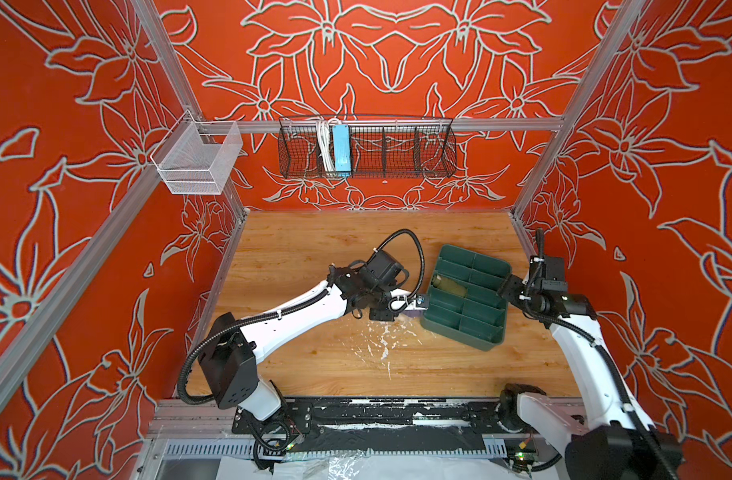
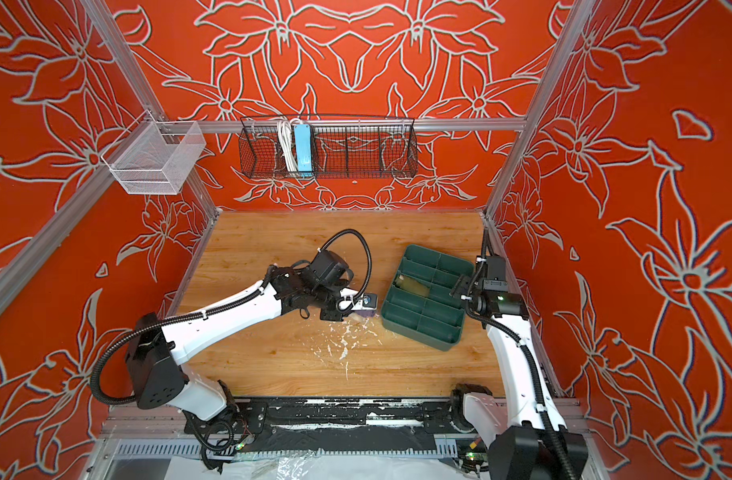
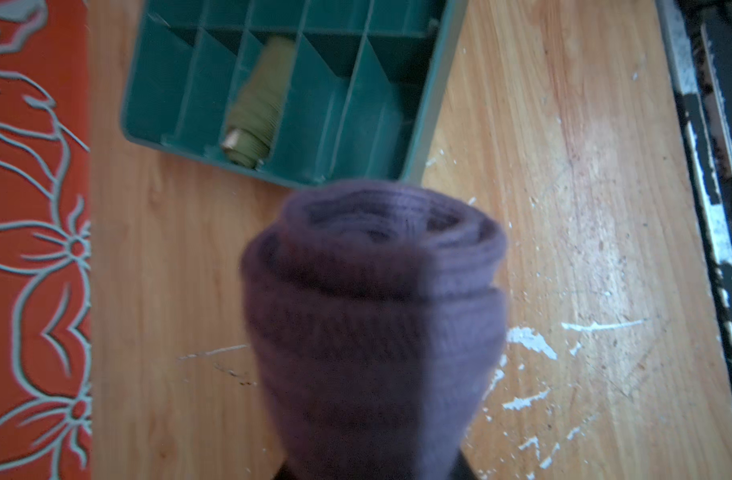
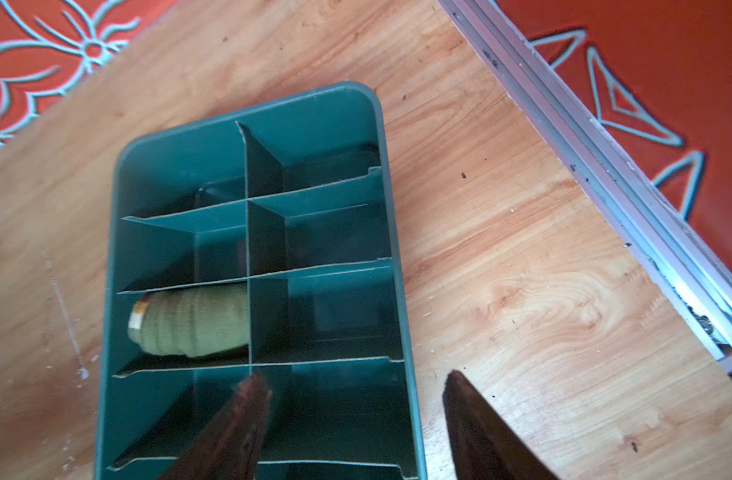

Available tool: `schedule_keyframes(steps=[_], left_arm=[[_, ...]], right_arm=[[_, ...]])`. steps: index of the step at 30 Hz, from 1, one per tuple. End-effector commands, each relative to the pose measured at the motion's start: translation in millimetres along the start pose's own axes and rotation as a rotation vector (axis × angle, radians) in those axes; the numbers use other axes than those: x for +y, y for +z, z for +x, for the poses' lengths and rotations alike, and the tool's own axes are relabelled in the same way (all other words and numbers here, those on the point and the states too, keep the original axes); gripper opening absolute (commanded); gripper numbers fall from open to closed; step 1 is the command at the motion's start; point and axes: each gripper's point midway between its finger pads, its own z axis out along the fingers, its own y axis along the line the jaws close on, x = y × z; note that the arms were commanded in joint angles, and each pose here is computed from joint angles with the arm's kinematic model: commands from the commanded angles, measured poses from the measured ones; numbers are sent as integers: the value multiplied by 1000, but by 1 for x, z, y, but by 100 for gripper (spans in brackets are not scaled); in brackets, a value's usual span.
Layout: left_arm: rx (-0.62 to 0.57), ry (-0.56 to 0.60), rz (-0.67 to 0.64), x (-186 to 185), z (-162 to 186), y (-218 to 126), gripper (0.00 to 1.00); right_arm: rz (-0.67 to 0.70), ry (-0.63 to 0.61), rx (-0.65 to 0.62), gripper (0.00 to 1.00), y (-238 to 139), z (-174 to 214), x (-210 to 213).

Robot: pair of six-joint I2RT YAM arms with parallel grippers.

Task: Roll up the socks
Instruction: 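Carry the rolled sock over the green tray while the right gripper grips the tray edge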

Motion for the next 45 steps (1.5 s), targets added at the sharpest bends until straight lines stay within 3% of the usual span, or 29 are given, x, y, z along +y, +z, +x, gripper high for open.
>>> schedule_keyframes(steps=[1, 12, 19, 29, 36, 41, 45], left_arm=[[-86, 79, -26, 12, -25, -8, 0], [-127, 119, -3, 29, -45, 23, 0], [-192, 116, 28, 28, -58, 28, 0], [-221, 107, 28, 29, -67, 31, 0], [-191, 108, -21, 34, -64, 34, 0], [-65, 148, -113, 44, -48, 46, 0], [-29, 167, -146, 49, -45, 43, 0]], right_arm=[[42, -3, -7, 69, 7, -6, -7], [42, 4, 76, 64, 42, 20, -15], [71, -12, 98, 52, 56, 29, -22], [34, -46, 143, 26, 74, 34, -14], [-38, -79, 183, 3, 79, 41, -1], [-77, -176, 191, 0, 76, 51, 21], [-98, -257, 203, 0, 74, 63, 41]])
